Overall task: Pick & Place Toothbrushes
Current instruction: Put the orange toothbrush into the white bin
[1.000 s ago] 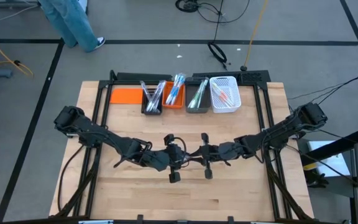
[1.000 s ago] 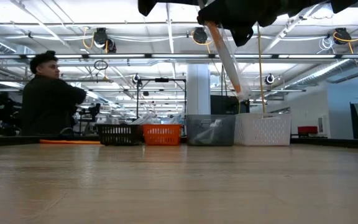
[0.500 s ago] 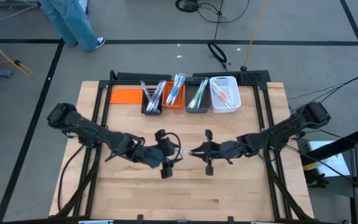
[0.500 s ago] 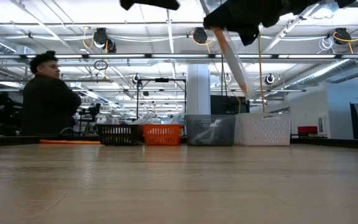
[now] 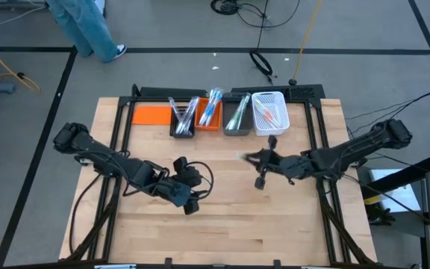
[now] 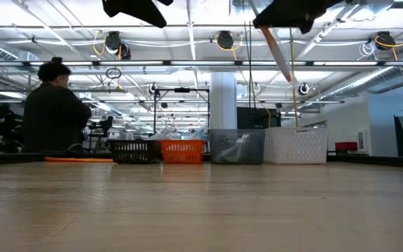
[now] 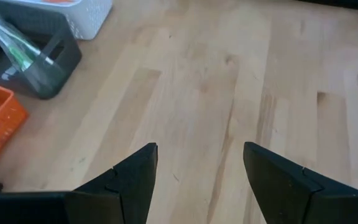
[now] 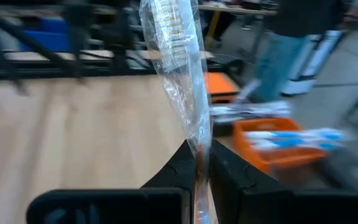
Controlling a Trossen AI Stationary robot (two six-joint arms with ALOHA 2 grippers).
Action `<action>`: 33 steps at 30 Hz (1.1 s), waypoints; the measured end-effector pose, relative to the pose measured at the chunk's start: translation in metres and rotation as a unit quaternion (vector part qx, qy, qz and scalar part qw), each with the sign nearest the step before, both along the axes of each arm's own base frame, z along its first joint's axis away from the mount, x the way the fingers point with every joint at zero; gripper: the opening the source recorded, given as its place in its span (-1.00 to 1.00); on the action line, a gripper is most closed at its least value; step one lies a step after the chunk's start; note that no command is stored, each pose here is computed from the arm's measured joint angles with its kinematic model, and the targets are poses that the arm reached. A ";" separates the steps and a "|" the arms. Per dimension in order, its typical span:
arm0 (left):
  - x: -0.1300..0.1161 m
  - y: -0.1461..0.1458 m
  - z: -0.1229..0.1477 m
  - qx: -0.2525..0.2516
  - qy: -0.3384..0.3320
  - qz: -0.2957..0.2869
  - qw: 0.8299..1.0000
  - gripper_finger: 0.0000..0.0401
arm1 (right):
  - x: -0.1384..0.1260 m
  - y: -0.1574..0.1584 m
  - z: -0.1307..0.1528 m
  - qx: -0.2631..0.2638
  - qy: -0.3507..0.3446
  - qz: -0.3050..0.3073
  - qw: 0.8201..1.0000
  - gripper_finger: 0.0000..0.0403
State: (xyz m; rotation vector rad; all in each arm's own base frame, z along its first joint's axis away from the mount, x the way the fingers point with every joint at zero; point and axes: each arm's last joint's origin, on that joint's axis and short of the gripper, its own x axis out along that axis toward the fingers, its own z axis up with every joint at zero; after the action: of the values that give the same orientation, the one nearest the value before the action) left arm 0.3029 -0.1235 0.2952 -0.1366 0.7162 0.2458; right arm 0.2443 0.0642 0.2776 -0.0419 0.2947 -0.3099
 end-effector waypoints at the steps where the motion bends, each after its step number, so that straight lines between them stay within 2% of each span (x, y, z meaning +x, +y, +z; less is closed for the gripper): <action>1: 0.000 0.000 0.000 0.002 -0.001 0.001 1.000 0.20 | -0.003 -0.004 0.002 -0.006 0.002 -0.013 1.000 -0.92; 10: 0.000 -0.002 0.001 0.007 -0.009 0.006 1.000 0.20 | -0.025 -0.051 0.013 -0.017 0.028 -0.121 0.992 -0.92; 19: 0.001 -0.002 0.002 0.005 -0.014 0.005 1.000 0.20 | -0.035 -0.099 0.011 -0.033 0.070 -0.217 0.973 -0.92; 28: 0.001 -0.002 0.002 0.005 -0.015 0.005 1.000 0.20 | -0.051 -0.154 -0.005 0.004 0.100 -0.262 0.960 -0.92; 33: 0.001 -0.002 0.002 0.012 -0.013 -0.001 1.000 0.20 | -0.062 -0.180 -0.011 0.032 0.076 -0.273 0.958 -0.92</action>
State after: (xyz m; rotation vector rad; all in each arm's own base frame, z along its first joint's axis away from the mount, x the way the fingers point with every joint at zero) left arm 0.3037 -0.1251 0.2971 -0.1153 0.6869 0.2501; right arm 0.1820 -0.1160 0.2662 0.0829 0.4674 -0.8490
